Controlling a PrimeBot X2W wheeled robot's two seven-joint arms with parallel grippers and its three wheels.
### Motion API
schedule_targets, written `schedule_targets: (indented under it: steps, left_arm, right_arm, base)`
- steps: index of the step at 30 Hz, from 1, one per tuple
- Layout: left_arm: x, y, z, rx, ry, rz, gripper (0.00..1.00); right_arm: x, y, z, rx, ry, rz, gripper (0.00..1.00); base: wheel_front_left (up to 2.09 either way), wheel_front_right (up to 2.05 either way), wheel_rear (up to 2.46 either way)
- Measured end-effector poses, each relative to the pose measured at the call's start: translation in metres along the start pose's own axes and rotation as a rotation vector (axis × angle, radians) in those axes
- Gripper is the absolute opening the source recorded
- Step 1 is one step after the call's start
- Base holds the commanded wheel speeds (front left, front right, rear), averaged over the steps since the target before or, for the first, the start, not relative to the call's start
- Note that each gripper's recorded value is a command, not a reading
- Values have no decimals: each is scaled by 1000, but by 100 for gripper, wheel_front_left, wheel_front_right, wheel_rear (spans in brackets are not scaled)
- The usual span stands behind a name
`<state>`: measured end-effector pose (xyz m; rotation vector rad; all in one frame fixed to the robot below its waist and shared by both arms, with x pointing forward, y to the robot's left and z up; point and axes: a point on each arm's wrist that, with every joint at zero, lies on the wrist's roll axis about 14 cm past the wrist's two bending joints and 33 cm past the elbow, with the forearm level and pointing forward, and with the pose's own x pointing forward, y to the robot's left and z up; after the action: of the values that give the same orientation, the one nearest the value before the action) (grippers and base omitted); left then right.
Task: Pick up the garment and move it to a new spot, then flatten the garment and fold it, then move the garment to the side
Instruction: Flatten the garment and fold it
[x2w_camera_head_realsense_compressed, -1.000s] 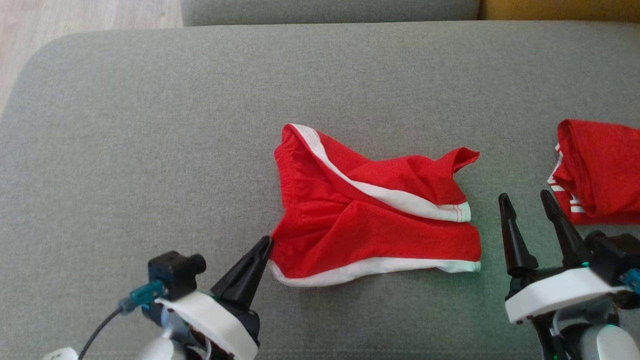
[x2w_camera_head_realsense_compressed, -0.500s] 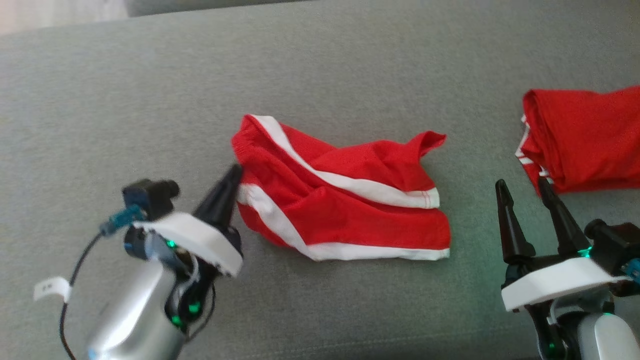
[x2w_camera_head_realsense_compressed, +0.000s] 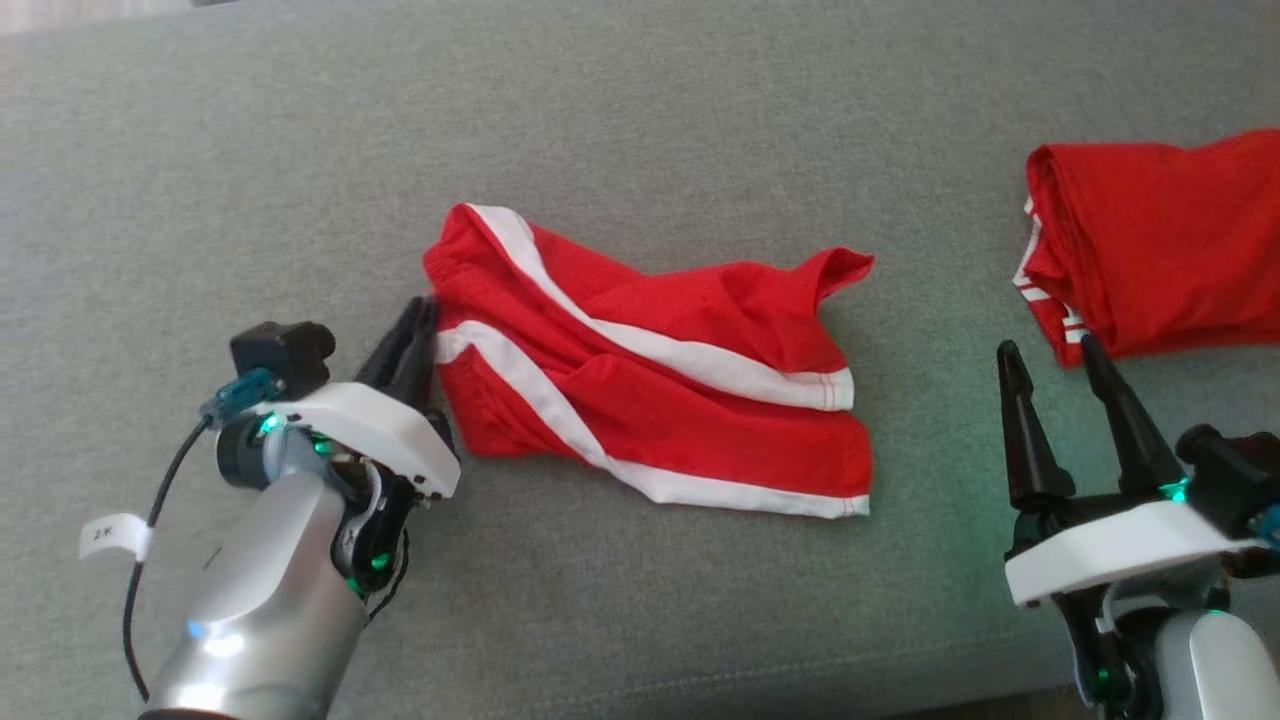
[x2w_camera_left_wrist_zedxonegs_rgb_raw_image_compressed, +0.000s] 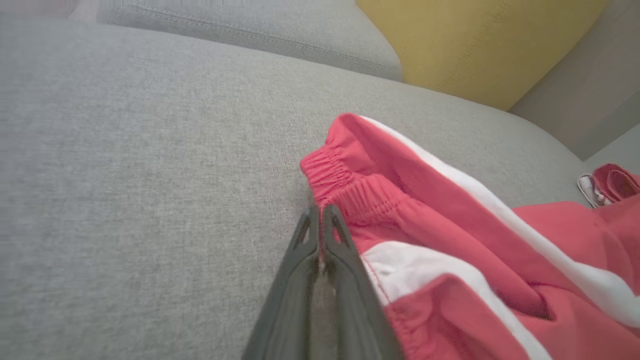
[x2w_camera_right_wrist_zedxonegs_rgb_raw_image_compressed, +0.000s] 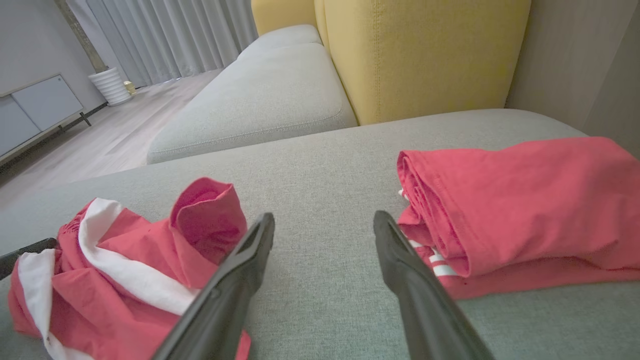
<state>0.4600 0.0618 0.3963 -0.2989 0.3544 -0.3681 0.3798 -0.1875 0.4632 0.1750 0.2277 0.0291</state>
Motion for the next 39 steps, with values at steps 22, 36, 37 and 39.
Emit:
schedule_targets:
  steps: [22, 36, 37, 39]
  left_arm:
    - [-121, 28, 73, 197, -344, 249, 100]
    - [-156, 16, 65, 214, -350, 262, 100]
    - [-156, 15, 65, 215, -349, 259, 100]
    - [-155, 14, 64, 216, -347, 255, 100]
  right_arm:
    - [0, 47, 40, -75, -114, 139, 100]
    - [-21, 53, 30, -89, -91, 155, 100]
    - [-21, 53, 30, -89, -89, 154, 100]
    - [-21, 53, 30, -89, -90, 153, 100]
  base:
    - [0, 0, 0]
    - [0, 0, 0]
    - [0, 0, 0]
    - [0, 0, 0]
